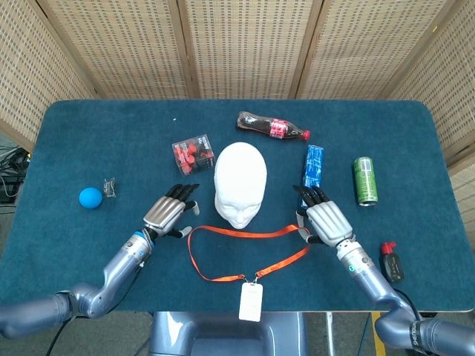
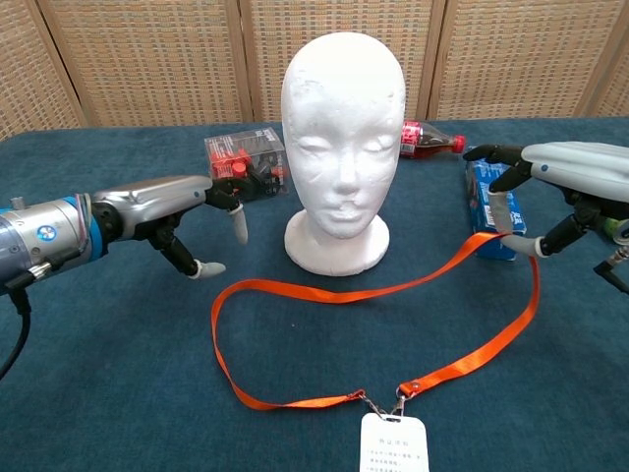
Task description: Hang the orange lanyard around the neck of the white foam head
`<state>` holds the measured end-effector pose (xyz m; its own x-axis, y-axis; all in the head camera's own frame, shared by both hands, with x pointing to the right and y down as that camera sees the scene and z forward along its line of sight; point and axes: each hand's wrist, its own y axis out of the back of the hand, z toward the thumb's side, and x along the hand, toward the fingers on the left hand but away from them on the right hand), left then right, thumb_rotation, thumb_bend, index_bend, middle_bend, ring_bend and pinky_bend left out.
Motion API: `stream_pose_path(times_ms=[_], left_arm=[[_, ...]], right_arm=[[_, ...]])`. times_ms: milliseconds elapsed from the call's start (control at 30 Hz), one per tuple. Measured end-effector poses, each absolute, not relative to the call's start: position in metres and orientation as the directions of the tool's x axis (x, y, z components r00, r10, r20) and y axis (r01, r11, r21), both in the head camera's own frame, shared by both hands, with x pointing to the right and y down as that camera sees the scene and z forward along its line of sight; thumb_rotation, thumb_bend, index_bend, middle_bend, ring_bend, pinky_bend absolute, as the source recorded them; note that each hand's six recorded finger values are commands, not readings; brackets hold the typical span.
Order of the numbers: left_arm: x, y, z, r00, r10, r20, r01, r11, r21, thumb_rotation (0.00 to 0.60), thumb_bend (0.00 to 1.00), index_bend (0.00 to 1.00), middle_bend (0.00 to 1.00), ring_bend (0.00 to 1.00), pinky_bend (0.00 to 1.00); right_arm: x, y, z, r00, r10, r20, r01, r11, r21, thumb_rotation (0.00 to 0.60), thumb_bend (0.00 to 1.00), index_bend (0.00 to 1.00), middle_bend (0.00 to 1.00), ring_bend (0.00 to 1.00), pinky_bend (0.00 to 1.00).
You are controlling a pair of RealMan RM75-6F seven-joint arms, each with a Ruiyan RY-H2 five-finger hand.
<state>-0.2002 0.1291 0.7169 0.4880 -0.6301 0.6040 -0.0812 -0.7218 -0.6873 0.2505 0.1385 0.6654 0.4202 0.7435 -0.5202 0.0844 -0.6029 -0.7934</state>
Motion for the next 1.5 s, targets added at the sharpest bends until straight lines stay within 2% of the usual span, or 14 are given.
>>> stream_pose_path(times_ms=[400, 500, 667, 867, 1000, 1233, 1500], left_arm=[[-0.180, 0.142, 0.741, 0.483, -0.602, 0.635, -0.057, -0.746, -0.664, 0.600, 0.36, 0.46, 0.00, 0.00, 0.00], [-0.179, 0.145, 0.743, 0.482, -0.605, 0.633, -0.047, -0.740, -0.671, 0.600, 0.37, 0.48, 0.00, 0.00, 0.00], [-0.176, 0.148, 0.748, 0.477, -0.604, 0.639, -0.062, -0.748, -0.660, 0.600, 0.44, 0.53, 0.00, 0.00, 0.00], [-0.172, 0.149, 0.751, 0.475, -0.600, 0.644, -0.066, -0.754, -0.654, 0.600, 0.46, 0.54, 0.00, 0.00, 0.00], [-0.171, 0.150, 0.752, 0.474, -0.600, 0.645, -0.067, -0.755, -0.653, 0.600, 0.47, 0.59, 0.00, 0.00, 0.00], [-0.167, 0.151, 0.749, 0.484, -0.604, 0.633, -0.077, -0.750, -0.657, 0.600, 0.48, 0.68, 0.00, 0.00, 0.00], [-0.172, 0.151, 0.726, 0.532, -0.647, 0.547, -0.112, -0.693, -0.712, 0.600, 0.48, 0.69, 0.00, 0.00, 0.00]], right_arm=[[0.252, 0.141, 0.668, 0.423, 0.737, -0.528, 0.067, -0.606, -0.793, 0.600, 0.62, 0.69, 0.00, 0.00, 0.00], [0.252, 0.142, 0.669, 0.423, 0.736, -0.528, 0.065, -0.606, -0.793, 0.600, 0.62, 0.69, 0.00, 0.00, 0.00], [0.253, 0.143, 0.670, 0.422, 0.735, -0.531, 0.061, -0.607, -0.792, 0.600, 0.62, 0.69, 0.00, 0.00, 0.00], [0.254, 0.143, 0.671, 0.421, 0.735, -0.532, 0.064, -0.609, -0.791, 0.600, 0.62, 0.69, 0.00, 0.00, 0.00], [0.254, 0.143, 0.671, 0.422, 0.734, -0.531, 0.064, -0.609, -0.791, 0.600, 0.62, 0.69, 0.00, 0.00, 0.00], [0.254, 0.145, 0.669, 0.428, 0.734, -0.526, 0.070, -0.608, -0.791, 0.600, 0.62, 0.69, 0.00, 0.00, 0.00], [0.254, 0.147, 0.651, 0.459, 0.750, -0.476, 0.109, -0.580, -0.808, 0.600, 0.62, 0.69, 0.00, 0.00, 0.00]])
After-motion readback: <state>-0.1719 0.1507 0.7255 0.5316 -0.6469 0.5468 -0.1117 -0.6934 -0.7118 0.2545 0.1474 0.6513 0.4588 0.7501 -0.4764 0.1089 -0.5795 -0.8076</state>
